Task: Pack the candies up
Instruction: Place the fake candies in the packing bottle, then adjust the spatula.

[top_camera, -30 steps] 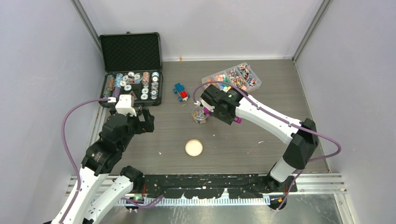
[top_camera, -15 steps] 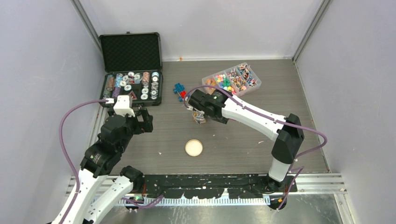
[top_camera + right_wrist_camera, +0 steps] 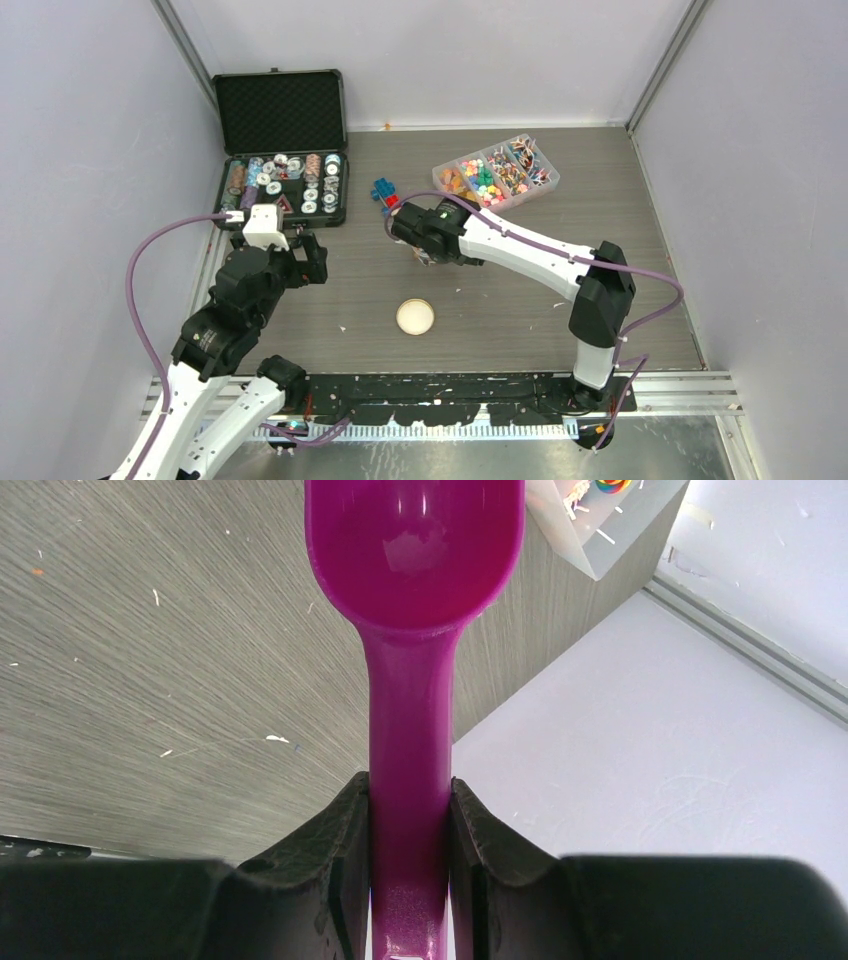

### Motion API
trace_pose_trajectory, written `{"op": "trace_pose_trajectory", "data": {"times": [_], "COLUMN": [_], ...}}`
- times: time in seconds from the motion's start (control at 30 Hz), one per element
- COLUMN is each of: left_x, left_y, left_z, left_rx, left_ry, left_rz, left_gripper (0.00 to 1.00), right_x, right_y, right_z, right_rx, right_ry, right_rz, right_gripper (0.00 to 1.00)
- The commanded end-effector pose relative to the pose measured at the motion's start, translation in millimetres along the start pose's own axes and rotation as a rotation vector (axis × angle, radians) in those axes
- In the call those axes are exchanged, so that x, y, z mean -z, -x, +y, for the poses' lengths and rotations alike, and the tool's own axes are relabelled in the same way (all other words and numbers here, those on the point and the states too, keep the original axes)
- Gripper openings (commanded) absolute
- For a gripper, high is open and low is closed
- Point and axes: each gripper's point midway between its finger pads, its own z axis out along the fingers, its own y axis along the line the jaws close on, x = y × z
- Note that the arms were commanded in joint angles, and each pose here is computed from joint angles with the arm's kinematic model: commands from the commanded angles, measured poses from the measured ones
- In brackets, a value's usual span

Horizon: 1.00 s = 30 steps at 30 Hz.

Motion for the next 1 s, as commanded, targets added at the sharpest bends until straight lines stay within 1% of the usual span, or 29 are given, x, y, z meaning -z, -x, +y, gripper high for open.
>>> {"op": "trace_pose_trajectory", "data": {"times": [0.0, 0.1, 0.17, 0.4, 0.57, 0.63, 0.73, 0.87, 0.97], "left_x": [1, 1, 1, 0, 2, 4, 2, -3, -2], "left_y": [9, 9, 8, 5, 7, 15, 24, 33, 39], "left_z": [1, 1, 0, -16, -46, -62, -81, -105, -135], "left_rx": [0.009, 0.007, 0.006, 0.012, 0.099, 0.138, 0.170, 0.155, 0.173], "left_ry": [0.007, 0.006, 0.001, -0.080, -0.218, -0.288, -0.360, -0.454, -0.593], "left_rz": [-0.042, -0.043, -0.040, -0.015, 0.022, 0.023, 0.057, 0.105, 0.151], "left_gripper": [0.95, 0.95, 0.95, 0.95, 0.93, 0.92, 0.91, 0.89, 0.84], "right_x": [11, 15, 20, 46, 76, 94, 118, 138, 148], "right_y": [-1, -1, 0, 2, 9, 13, 19, 19, 18], "right_z": [-16, -16, -15, -8, 6, 8, 13, 20, 28], "right_rx": [0.013, -0.003, -0.029, -0.173, -0.263, -0.296, -0.330, -0.354, -0.349], "right_ry": [-0.050, -0.041, -0.021, 0.102, 0.233, 0.284, 0.355, 0.413, 0.460], "right_rz": [0.000, -0.022, -0.063, -0.305, -0.519, -0.641, -0.789, -0.917, -0.988], "right_gripper": [0.01, 0.01, 0.01, 0.00, 0.00, 0.01, 0.00, 0.01, 0.00]}}
